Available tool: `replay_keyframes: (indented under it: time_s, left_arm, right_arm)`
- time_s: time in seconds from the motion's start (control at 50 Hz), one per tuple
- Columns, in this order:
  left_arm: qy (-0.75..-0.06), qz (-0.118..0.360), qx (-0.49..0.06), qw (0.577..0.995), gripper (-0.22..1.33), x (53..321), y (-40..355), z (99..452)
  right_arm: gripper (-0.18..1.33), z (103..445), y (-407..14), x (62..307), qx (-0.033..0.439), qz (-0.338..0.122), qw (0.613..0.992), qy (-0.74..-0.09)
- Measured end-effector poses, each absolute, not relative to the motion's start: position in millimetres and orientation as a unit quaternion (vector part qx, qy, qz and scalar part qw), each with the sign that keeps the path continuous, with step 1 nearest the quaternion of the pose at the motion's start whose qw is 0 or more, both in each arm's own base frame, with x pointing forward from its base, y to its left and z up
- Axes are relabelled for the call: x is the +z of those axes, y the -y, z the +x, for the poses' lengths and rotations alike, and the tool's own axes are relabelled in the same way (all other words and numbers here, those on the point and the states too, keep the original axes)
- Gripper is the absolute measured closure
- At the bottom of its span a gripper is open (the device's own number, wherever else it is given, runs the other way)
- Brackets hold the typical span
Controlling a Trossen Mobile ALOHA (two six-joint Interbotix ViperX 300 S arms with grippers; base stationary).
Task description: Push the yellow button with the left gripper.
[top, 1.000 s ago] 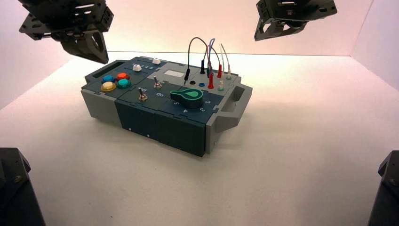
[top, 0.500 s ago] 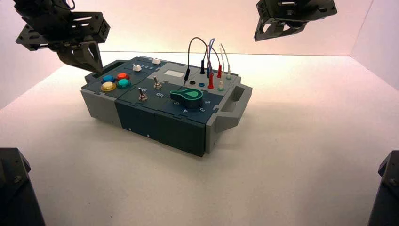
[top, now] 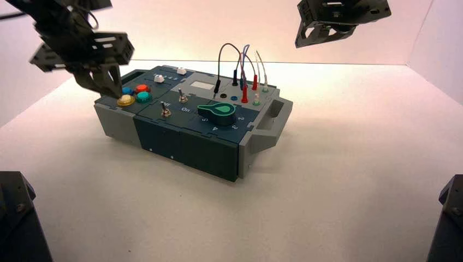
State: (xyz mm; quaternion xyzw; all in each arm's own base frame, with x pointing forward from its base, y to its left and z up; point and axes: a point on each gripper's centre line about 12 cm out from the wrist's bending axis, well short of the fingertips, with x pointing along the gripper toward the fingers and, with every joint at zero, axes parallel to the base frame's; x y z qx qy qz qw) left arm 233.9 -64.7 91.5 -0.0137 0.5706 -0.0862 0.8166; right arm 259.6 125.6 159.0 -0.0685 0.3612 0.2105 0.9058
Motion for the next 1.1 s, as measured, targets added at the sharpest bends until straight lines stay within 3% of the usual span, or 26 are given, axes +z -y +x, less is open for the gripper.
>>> replay_keyframes:
  time_s: [0.5,1.1]
  left_arm:
    - [-0.562,-0.015,-0.085,0.823,1.27,92.3,66.7,246.3]
    - [-0.531,-0.021,-0.096,0.842,1.27,122.3,66.7,240.2]
  right_arm:
    - [0.42,259.3,-125.6,159.8,0.211,-0.068,0.906,-0.361]
    - [0.42,259.3,-125.6,159.8,0.211,-0.069,0.906,-0.360]
